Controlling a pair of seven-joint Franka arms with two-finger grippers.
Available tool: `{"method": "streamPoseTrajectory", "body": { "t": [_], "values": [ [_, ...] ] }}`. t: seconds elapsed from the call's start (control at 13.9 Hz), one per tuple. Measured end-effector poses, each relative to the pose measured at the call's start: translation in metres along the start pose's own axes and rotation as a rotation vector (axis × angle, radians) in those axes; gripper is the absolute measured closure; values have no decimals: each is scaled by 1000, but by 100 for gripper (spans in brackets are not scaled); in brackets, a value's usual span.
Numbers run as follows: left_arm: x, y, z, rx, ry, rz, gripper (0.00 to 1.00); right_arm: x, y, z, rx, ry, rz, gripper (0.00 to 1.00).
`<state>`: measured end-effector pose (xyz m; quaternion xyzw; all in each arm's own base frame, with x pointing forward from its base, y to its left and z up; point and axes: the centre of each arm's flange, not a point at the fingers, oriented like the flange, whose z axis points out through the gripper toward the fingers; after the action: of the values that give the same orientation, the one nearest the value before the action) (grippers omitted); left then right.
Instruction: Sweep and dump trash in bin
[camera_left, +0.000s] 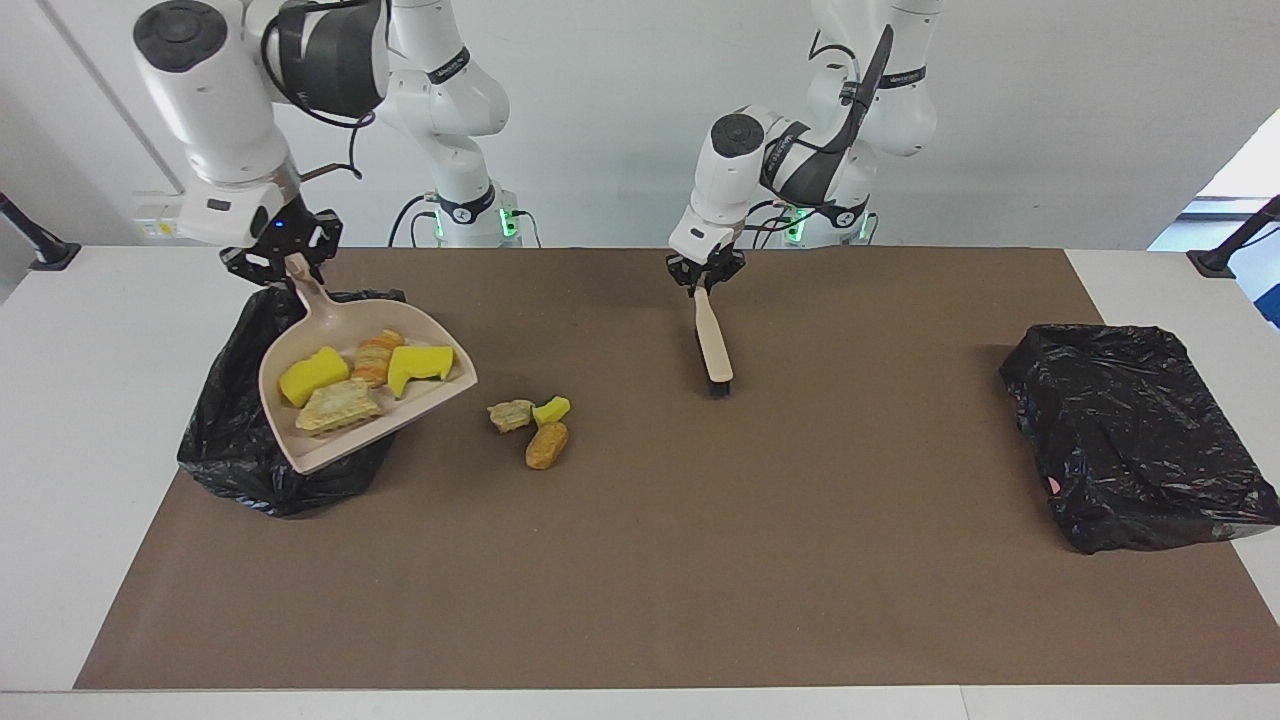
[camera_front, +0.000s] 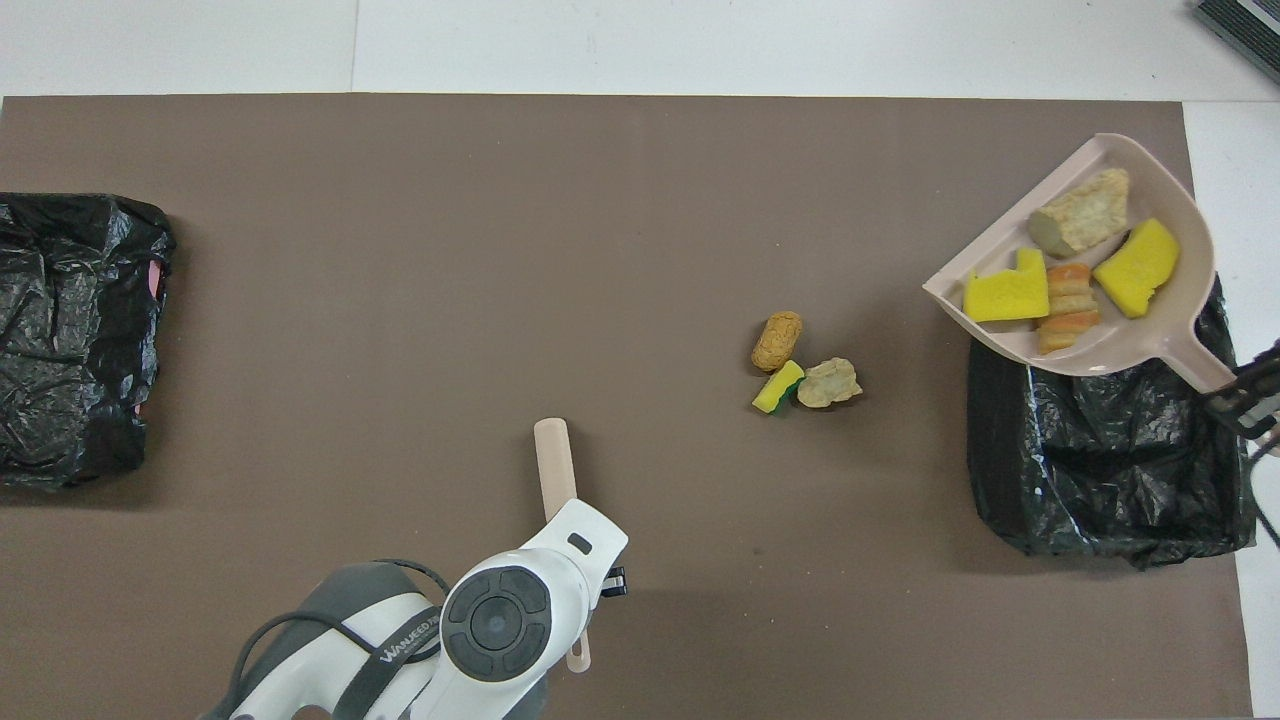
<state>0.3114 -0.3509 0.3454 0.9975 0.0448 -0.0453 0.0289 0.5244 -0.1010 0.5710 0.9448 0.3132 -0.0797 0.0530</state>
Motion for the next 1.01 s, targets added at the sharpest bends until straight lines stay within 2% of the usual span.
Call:
{"method": "streamPoseTrajectory", "body": {
  "t": [0.14, 0.22, 0.29, 0.5, 0.65, 0.72, 1.01],
  "values": [
    [1, -4, 4, -2, 3, -6, 74, -37, 28, 9, 16, -27, 22, 69],
    [3, -5, 4, -3, 3, -10, 73, -51, 37, 11, 8, -65, 23, 69],
    [5, -6, 2, -6, 5, -14, 68, -61, 42, 11, -15, -111, 18, 69],
    [35, -11, -17, -26, 18, -23, 36, -74, 50, 16, -74, -226, -37, 69],
    [77, -22, -44, -13, -7, 3, 9, -82, 58, 26, -107, -307, -71, 69],
    [98, -29, -59, -10, -17, 2, 0, -83, 62, 29, -124, -331, -95, 69],
    [177, -68, -105, -41, 12, -29, 0, -82, 76, 40, -202, -398, -194, 69]
  ]
}}
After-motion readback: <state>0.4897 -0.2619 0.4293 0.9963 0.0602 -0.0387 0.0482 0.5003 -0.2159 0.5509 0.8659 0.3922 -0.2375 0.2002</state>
